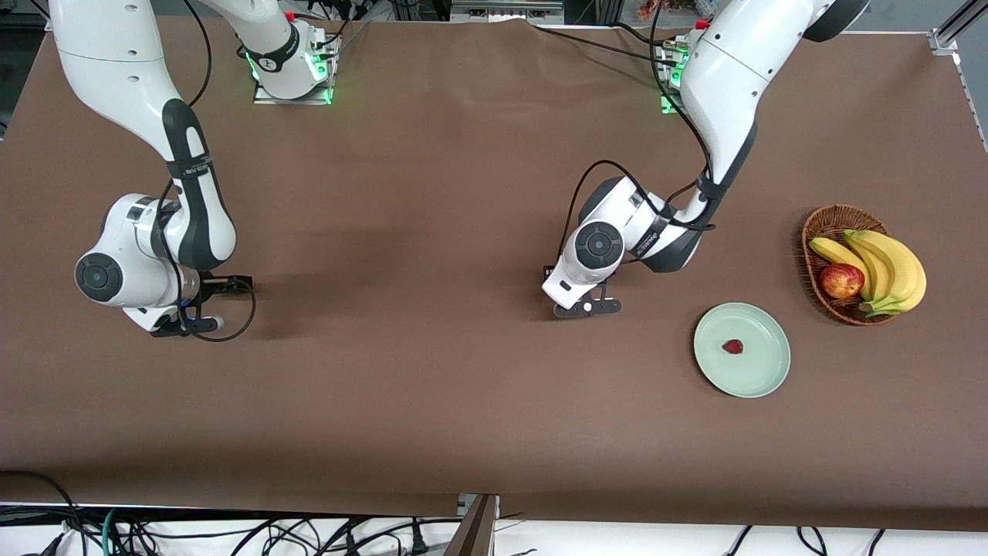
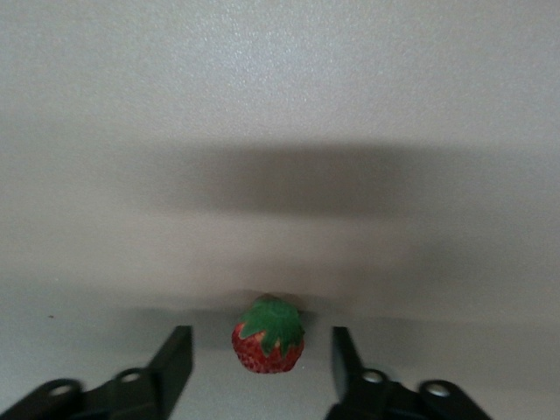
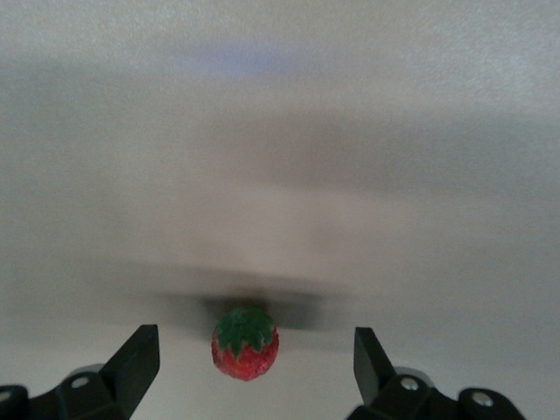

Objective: Collect all strawberries into plate
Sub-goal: 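Take the second strawberry from the right gripper with the left gripper, then move strawberry over plate with the left gripper while the right gripper grasps another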

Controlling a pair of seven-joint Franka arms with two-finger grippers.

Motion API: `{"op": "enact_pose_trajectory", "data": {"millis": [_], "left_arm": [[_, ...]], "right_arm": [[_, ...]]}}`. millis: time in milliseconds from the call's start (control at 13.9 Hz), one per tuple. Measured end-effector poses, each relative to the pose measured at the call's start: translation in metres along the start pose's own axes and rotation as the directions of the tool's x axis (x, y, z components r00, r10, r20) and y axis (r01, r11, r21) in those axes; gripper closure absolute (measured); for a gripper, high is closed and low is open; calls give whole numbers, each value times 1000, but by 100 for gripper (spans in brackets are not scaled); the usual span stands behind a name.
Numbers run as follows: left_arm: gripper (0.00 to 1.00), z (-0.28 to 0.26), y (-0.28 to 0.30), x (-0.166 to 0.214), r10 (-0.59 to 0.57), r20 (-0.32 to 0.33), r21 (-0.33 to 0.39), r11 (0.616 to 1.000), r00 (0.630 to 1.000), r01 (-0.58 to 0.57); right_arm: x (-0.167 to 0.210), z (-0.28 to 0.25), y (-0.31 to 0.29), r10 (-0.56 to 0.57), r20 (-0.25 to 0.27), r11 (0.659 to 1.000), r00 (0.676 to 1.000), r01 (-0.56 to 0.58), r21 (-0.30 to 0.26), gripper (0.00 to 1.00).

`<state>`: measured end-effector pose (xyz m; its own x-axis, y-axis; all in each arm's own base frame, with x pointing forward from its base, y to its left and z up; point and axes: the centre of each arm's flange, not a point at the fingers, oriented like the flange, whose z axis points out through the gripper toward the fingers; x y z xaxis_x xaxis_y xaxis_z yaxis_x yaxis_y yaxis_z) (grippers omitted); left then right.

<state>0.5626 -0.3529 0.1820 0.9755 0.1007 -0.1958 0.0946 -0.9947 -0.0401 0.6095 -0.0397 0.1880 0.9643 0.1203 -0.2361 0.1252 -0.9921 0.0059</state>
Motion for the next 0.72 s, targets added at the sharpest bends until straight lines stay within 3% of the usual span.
{"op": "enact_pose_trajectory", "data": {"millis": [144, 216, 288, 360, 576, 720], "left_arm": [[56, 0, -1, 1, -1, -1, 0, 1000, 1000, 1], [65, 0, -1, 1, -2, -2, 0, 1000, 1000, 2], [67, -2, -1, 2, -4, -5, -1, 1000, 1000, 3], [67, -4, -3, 4, -7, -8, -2, 1000, 1000, 7], [67, -31, -18, 14, 8, 12, 29, 1000, 1000, -8], [67, -69, -49, 27, 82, 50, 59, 995, 995, -85]], "right_arm": [[-2, 4, 0, -8, 4, 1000, 1000, 8, 1, 3], [-3, 5, -1, -9, 5, 1000, 1000, 9, 1, 10], [-4, 6, -1, -11, 7, 1000, 1000, 11, 2, 10], [-4, 7, -1, -13, 9, 1000, 1000, 12, 2, 17], [-6, 10, -1, -12, 16, 1000, 1000, 12, 4, 51], [-7, 10, -2, -13, 18, 1000, 1000, 13, 5, 67]]}}
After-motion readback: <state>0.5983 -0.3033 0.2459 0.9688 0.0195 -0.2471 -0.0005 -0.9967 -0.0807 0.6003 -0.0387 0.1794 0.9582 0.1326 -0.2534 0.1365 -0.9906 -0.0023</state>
